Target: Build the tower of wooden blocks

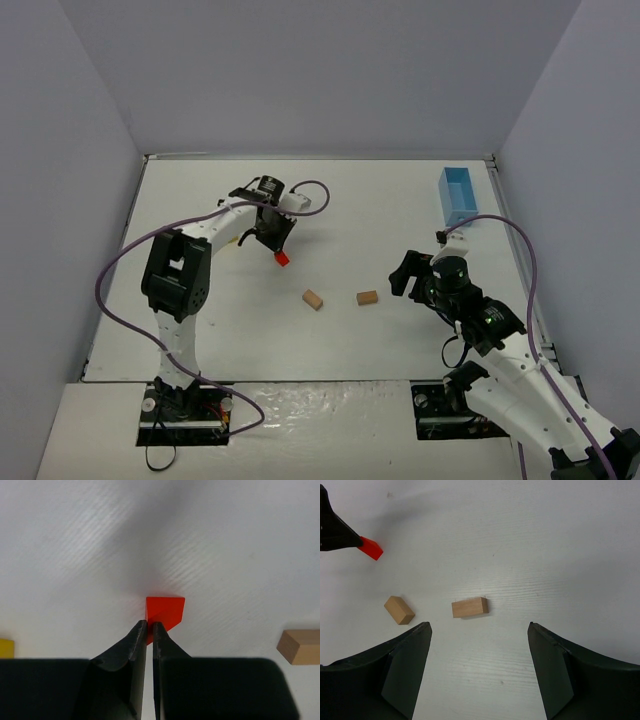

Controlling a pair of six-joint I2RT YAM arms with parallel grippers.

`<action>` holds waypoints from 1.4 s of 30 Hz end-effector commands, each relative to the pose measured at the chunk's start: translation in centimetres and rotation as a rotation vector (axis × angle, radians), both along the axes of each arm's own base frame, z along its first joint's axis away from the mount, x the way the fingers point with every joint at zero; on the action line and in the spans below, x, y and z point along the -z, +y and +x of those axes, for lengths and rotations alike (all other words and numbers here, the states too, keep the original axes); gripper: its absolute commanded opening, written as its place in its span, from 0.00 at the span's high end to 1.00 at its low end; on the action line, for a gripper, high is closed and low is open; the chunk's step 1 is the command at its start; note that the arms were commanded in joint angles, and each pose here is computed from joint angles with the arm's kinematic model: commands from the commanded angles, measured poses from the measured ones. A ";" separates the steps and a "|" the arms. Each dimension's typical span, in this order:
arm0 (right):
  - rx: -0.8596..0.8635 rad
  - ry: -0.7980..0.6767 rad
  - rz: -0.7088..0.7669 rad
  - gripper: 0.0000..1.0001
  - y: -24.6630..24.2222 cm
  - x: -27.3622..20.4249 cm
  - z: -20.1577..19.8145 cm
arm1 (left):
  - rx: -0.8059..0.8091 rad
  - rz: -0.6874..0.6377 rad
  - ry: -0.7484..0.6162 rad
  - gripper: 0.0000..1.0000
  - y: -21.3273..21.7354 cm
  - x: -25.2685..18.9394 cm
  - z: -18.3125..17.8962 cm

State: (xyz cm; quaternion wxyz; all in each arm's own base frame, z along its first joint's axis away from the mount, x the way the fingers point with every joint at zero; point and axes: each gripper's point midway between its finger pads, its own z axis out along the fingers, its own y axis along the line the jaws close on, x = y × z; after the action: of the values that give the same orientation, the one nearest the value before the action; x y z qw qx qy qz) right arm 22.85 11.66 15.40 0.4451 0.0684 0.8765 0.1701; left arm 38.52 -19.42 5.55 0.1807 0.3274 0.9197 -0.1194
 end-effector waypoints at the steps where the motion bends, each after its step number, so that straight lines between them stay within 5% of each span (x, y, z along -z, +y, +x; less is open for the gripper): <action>1: 0.005 -0.034 0.001 0.25 0.1 -0.6 0.8 | -0.222 -0.040 -0.098 1.00 1.8 -2.9 3.2; 15: 0.008 -0.016 -0.015 0.25 0.0 0.0 0.9 | -0.707 -0.093 -0.166 1.00 5.9 -3.2 7.9; 28: 0.008 0.002 -0.031 0.25 0.0 0.6 1.0 | -0.861 -0.122 -0.168 0.99 8.3 -2.9 10.3; 36: 0.008 0.006 -0.030 0.25 0.0 0.8 1.0 | -0.862 -0.123 -0.183 0.80 8.4 -3.6 10.6; 42: 0.009 0.009 -0.029 0.25 0.1 0.8 1.0 | -0.818 -0.146 -0.264 0.65 8.4 -8.2 10.6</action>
State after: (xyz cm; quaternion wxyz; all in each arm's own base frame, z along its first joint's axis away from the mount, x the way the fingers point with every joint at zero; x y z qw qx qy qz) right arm 22.96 11.69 14.17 0.4275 0.0649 0.8879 0.1568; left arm 47.06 -10.99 5.63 0.2640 -0.0750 0.9604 -0.0485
